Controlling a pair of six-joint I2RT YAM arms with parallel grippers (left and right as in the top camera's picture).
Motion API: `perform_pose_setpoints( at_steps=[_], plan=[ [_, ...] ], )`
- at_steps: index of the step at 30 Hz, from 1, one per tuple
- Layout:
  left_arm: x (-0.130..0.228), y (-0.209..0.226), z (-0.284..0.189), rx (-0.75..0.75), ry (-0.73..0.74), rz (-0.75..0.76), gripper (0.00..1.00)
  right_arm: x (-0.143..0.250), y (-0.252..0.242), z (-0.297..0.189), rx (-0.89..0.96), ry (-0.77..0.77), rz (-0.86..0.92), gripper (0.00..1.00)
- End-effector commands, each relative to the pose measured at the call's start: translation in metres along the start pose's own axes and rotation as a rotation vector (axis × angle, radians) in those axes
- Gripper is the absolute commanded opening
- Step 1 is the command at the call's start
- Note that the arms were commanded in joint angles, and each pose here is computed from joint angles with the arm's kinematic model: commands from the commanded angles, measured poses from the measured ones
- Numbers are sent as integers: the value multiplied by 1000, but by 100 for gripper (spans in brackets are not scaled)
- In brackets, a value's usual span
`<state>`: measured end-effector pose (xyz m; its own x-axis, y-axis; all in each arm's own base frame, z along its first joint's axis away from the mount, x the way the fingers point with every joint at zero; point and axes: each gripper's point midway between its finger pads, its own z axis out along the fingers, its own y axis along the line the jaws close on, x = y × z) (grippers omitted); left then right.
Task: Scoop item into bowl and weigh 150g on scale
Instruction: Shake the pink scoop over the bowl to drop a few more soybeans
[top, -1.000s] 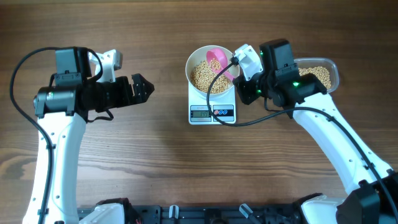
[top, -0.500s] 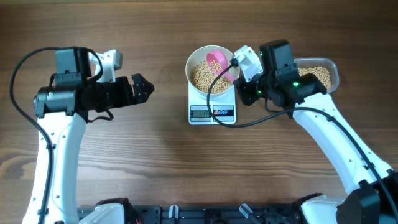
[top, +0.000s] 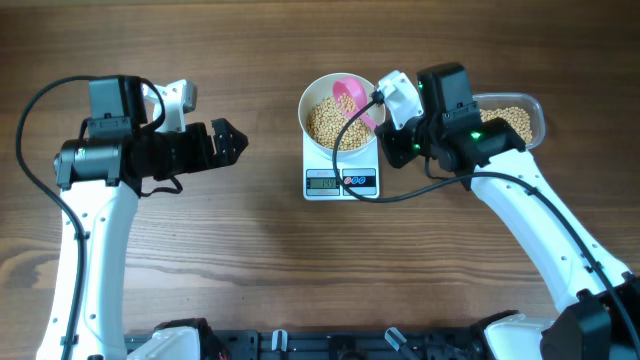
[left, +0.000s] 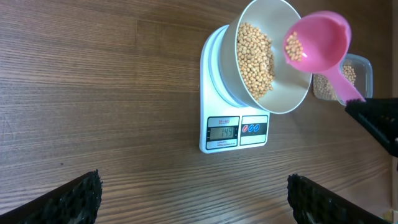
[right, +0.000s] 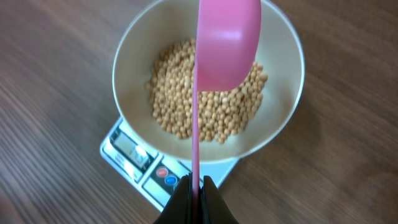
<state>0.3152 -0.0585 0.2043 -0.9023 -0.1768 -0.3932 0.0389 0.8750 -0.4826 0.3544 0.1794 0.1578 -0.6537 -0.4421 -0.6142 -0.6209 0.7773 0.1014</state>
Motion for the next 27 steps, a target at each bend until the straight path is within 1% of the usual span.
perform_pose_setpoints(
  at_steps=[1,3,6,15,19,23,27],
  plan=[
    [-5,-7,-4,22,-15,32,100,-3,-7,-6,55,6,-55,4],
    [-5,-7,-4,22,-15,32,100,-8,-1,-6,20,-17,7,4],
    [-5,-7,-4,22,-15,32,100,-20,13,-7,-68,-70,30,4],
    [-5,-7,-4,22,-15,32,100,-23,13,-7,-71,-85,27,4],
    [-5,-7,-4,22,-15,32,100,-24,14,-7,-77,-84,97,4],
    [-5,-7,-4,22,-15,32,100,-23,10,-9,-85,-83,228,4],
    [-5,-7,-4,22,-15,32,100,-26,15,-15,-190,-98,302,4]
  ],
)
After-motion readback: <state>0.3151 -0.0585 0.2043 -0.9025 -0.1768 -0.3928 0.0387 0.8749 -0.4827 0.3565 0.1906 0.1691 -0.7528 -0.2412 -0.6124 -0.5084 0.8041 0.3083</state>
